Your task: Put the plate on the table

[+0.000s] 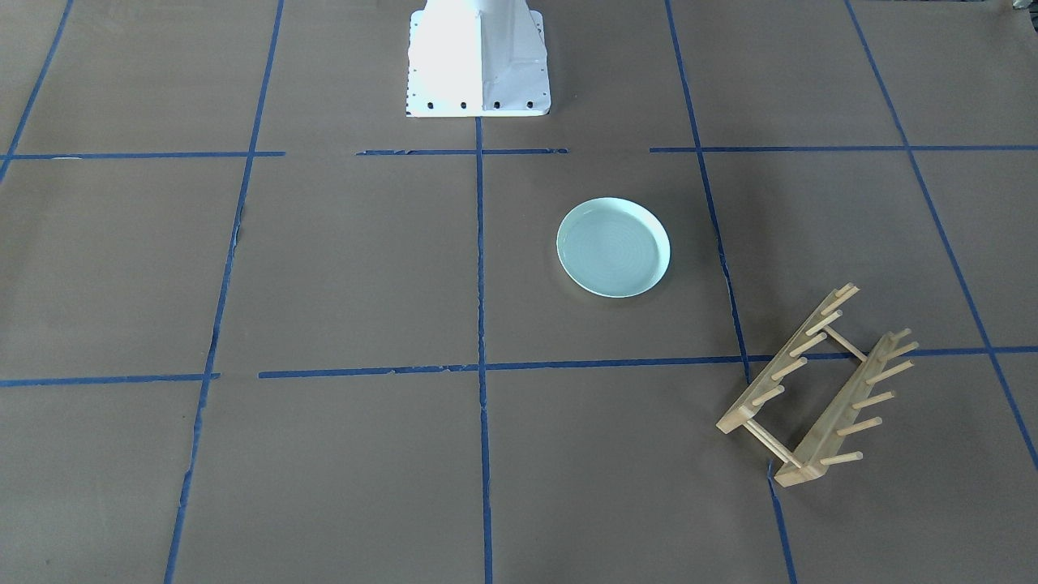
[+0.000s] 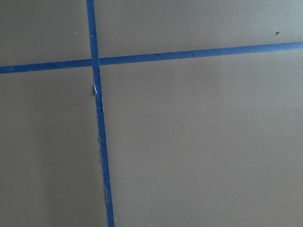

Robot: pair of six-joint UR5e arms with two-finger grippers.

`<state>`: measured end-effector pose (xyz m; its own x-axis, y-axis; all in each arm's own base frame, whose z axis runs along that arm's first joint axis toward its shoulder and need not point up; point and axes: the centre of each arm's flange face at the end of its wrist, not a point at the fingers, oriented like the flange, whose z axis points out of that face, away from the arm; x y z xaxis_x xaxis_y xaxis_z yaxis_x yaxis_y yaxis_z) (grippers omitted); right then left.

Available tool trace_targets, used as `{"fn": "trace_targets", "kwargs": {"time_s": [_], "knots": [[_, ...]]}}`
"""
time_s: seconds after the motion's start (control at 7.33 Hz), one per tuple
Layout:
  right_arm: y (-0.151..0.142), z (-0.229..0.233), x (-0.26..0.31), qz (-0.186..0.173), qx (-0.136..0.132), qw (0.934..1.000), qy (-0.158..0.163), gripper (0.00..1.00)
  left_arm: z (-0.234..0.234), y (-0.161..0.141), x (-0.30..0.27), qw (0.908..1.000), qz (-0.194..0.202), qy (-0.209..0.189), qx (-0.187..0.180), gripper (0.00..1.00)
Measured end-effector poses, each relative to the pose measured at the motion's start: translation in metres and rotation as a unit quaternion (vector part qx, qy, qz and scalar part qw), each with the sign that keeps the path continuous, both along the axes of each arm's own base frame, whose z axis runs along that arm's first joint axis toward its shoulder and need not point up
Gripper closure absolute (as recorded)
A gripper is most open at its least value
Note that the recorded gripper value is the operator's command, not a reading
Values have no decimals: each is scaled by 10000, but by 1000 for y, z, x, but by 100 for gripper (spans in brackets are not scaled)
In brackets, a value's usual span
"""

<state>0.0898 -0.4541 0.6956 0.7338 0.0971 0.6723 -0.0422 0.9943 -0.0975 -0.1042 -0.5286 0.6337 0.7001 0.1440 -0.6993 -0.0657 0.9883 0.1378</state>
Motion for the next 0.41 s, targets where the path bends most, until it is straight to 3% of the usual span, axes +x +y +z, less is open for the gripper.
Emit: {"fn": "trace_targets", "kwargs": {"time_s": [0.41], "knots": [[0, 0, 0, 0, 0, 10000, 0, 0, 2, 7, 1, 10000, 1, 2, -18, 0]]}}
